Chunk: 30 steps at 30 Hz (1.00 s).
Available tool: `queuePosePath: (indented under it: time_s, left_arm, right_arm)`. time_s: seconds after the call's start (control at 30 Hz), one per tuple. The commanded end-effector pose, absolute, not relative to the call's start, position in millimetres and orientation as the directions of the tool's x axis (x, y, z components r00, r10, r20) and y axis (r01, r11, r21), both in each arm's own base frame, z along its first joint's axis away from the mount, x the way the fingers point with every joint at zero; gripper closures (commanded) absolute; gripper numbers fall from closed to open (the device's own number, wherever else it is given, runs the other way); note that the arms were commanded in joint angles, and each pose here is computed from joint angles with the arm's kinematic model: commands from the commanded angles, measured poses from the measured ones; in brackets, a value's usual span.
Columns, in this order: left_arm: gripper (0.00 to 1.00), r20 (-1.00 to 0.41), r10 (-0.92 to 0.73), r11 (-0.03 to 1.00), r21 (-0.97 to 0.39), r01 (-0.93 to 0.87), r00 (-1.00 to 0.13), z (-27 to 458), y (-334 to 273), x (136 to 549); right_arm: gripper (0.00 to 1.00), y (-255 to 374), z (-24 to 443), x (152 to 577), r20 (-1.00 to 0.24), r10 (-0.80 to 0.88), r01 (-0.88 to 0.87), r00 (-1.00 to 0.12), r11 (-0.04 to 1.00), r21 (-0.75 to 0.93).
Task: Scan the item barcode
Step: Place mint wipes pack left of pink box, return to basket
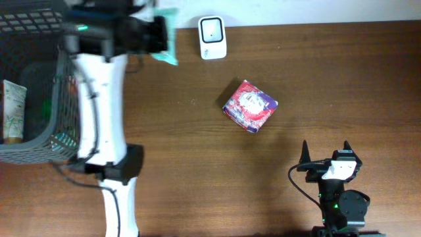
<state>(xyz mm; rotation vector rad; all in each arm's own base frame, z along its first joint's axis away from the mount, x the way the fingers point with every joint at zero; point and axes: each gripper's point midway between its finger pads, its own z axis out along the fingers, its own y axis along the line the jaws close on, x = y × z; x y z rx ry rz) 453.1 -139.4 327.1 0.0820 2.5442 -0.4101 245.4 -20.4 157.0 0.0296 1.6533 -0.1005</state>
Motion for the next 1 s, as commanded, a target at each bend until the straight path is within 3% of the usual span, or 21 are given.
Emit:
queuePosePath:
  time_s: [0.0,0.17,0.37,0.47,0.6,0.77,0.8,0.87,0.9,0.93,0.97]
  left_arm:
    - [1.0,-0.383,0.099,0.967,-0.182,0.18,-0.918,246,-184,460]
    - [1.0,-0.183,0.202,0.962,-0.147,0.23,-0.962,127,-239,464]
    - [1.0,-0.025,0.218,0.968,-0.125,0.22,-0.976,44,-275,442]
    - [0.99,0.053,0.236,0.953,-0.206,0.221,-0.97,36,-304,415]
    - [0.99,0.116,0.286,0.882,-0.421,0.214,-0.951,51,-348,386]
    - [0.98,0.036,0.243,0.917,-0.333,0.218,-0.969,46,-325,416]
    - [0.94,0.028,0.236,0.923,-0.32,0.214,-0.971,46,-321,420]
    - [0.71,0.01,0.219,0.928,-0.311,0.205,-0.976,49,-310,430]
    - [0.5,0.0,0.219,0.925,-0.319,0.207,-0.976,54,-308,432]
    - [0.13,-0.03,0.247,0.907,-0.344,0.242,-0.969,65,-307,436]
    - [0.03,-0.054,0.255,0.899,-0.355,0.257,-0.965,76,-305,439]
  right_arm:
    - [0.01,-23,153,245,-0.995,-0.033,0.093,-0.092,0.995,-0.041]
    - [0.01,-23,153,245,-0.995,-0.032,0.093,-0.092,0.995,-0.041]
    - [0.01,-23,153,245,-0.995,-0.032,0.093,-0.092,0.995,-0.041]
    - [0.01,-23,153,245,-0.995,-0.032,0.093,-0.092,0.995,-0.041]
    - [0.01,-23,153,245,-0.995,-0.032,0.093,-0.092,0.995,-0.041]
    - [0.01,-23,153,245,-0.995,-0.032,0.093,-0.092,0.995,-0.041]
    - [0.01,-23,153,245,-0.995,-0.032,0.093,-0.092,0.995,-0.041]
    - [0.01,-23,153,245,-0.995,-0.033,0.093,-0.092,0.995,-0.041]
    - [0.01,-23,153,245,-0.995,-0.032,0.093,-0.092,0.995,-0.041]
    - [0.02,-23,153,245,-0.995,-0.032,0.093,-0.092,0.995,-0.041]
    - [0.01,-23,153,245,-0.995,-0.032,0.093,-0.092,0.995,-0.041]
